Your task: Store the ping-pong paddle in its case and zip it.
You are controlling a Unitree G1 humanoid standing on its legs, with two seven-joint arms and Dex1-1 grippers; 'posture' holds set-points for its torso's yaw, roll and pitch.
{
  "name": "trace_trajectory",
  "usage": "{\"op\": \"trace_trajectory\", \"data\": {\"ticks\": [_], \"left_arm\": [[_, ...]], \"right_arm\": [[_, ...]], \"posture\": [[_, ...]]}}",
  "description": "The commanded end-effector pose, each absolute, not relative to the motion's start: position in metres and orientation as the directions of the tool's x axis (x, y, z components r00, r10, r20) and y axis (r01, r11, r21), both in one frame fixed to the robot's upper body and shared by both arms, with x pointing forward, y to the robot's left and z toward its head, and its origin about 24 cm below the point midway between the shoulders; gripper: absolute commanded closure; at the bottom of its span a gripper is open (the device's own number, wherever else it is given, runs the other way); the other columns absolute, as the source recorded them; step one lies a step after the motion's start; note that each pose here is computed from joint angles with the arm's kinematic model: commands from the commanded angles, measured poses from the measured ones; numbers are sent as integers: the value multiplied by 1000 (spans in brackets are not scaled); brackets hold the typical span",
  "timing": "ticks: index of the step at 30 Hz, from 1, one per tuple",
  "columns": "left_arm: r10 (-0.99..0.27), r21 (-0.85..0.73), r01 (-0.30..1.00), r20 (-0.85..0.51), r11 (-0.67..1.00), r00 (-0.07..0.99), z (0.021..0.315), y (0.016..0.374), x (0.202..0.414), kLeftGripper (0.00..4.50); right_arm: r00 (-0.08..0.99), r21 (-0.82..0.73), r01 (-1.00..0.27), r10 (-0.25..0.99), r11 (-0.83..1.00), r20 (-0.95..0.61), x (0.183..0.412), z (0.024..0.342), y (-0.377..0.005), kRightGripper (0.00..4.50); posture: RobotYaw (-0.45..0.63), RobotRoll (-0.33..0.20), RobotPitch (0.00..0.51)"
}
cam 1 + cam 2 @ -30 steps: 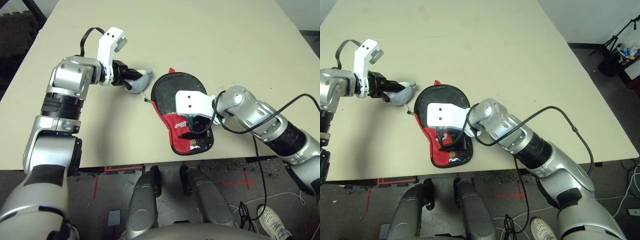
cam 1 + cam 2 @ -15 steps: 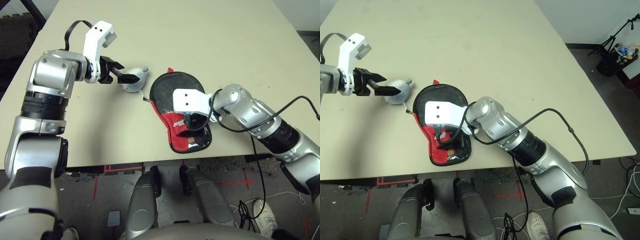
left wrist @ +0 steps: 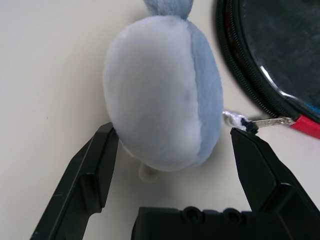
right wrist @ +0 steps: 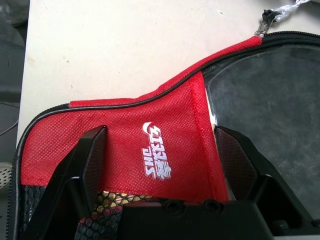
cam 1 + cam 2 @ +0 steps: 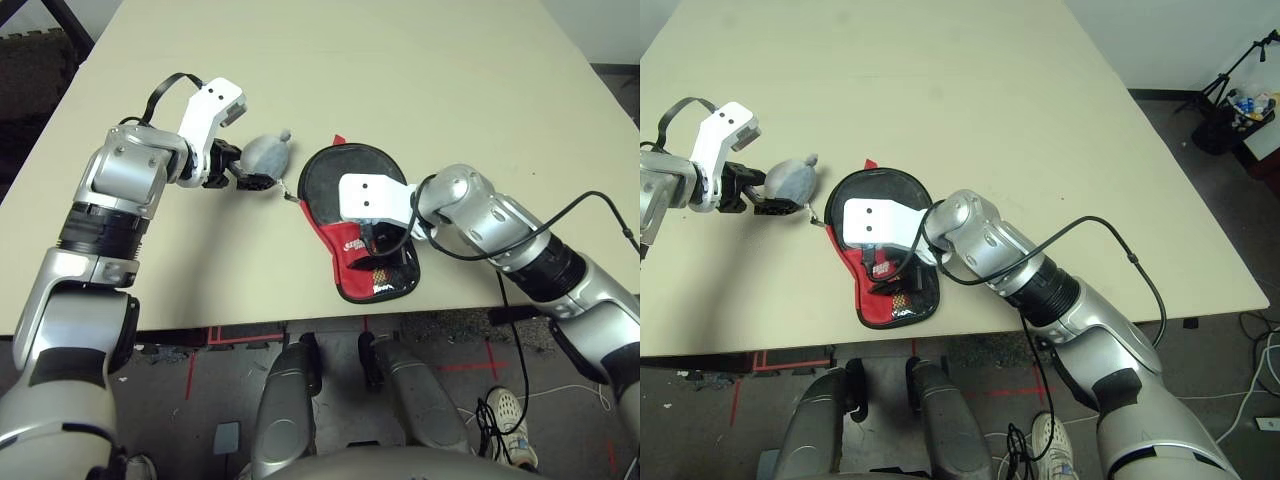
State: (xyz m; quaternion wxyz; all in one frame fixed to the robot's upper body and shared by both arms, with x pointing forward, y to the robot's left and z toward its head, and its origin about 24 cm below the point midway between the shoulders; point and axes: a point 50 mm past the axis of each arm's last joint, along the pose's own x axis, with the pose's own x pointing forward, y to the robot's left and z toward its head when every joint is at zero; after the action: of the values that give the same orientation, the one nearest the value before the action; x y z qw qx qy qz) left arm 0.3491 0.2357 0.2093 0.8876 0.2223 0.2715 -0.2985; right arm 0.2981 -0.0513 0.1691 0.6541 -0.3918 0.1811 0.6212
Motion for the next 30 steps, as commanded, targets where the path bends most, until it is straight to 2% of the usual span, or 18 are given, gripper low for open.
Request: {"op": "trace_trajectory", "data": {"ticks": [1,4,7,14,17,19,24,30], "left_arm": [[-398,199,660,-661,724,636,192,234,348,43],[-403,186,668,-671,720,622,189,232,349,43],[-403,185,672,-677,717,616,186,231,350,596],[-418,198,675,-653,710,631,189,226,357,2909],[-416,208,669,-643,713,643,191,225,359,3785],[-420,208,673,-642,710,641,192,223,360,4168],[-431,199,680,-642,705,634,191,221,360,4273],[-436,196,679,-634,708,638,192,220,361,4273]], "right_arm": [[172,-303,-950,672,-82,-721,300,171,-50,0],[172,-303,-949,669,-84,-723,301,170,-50,0],[175,-307,-947,659,-89,-731,302,167,-52,0],[197,-322,-943,644,-81,-739,305,165,-56,0],[226,-341,-938,632,-64,-741,310,168,-60,0],[232,-331,-943,628,-43,-743,314,175,-64,0],[248,-320,-947,600,-14,-760,324,184,-72,0],[211,-278,-960,550,-39,-808,324,175,-79,0]], "posture": [[-110,0,225],[-112,0,228],[-114,0,229],[-124,0,234],[-127,0,234],[-129,0,236],[-131,0,231],[-131,0,231]]}}
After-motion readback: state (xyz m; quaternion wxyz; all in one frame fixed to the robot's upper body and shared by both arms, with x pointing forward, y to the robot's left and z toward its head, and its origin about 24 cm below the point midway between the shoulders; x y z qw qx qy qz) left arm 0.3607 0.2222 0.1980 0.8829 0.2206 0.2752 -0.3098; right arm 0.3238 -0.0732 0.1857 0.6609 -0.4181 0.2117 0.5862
